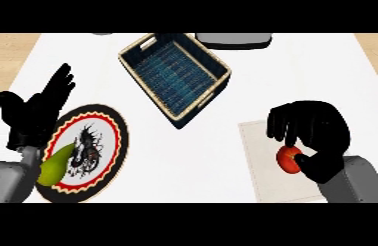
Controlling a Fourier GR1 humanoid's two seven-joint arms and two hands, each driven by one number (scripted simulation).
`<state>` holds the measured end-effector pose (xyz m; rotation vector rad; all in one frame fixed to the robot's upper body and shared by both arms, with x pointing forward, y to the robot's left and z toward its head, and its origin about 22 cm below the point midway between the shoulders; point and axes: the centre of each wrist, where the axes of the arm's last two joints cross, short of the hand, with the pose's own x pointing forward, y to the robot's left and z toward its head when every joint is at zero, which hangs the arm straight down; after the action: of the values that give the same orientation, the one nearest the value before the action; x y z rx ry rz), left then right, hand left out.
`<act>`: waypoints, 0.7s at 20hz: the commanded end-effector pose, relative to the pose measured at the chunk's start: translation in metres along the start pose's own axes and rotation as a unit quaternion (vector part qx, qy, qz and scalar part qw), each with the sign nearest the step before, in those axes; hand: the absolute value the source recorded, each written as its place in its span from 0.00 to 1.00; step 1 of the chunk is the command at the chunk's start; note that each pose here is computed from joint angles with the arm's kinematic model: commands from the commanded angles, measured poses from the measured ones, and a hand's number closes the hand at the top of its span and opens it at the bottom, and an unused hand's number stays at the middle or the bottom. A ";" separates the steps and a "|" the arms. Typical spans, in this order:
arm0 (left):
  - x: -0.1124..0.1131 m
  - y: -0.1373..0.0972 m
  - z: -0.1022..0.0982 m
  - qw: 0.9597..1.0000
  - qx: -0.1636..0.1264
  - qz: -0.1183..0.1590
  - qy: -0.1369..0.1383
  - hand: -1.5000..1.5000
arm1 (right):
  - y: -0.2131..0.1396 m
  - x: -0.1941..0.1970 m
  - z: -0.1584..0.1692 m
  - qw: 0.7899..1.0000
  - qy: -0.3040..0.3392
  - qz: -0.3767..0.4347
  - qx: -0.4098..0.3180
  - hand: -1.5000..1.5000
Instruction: Pick the tomato from the placemat and place it in the basket
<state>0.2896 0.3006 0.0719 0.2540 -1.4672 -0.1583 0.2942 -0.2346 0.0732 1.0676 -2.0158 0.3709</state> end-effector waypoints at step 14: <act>-0.026 -0.023 -0.006 0.998 -0.015 -0.024 0.050 0.50 | -0.070 0.176 0.042 0.892 0.178 0.397 0.120 0.00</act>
<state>0.2902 0.2836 0.0335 0.2756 -1.3638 -0.1956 0.2706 -0.3718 0.1287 0.2798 -2.0718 0.8656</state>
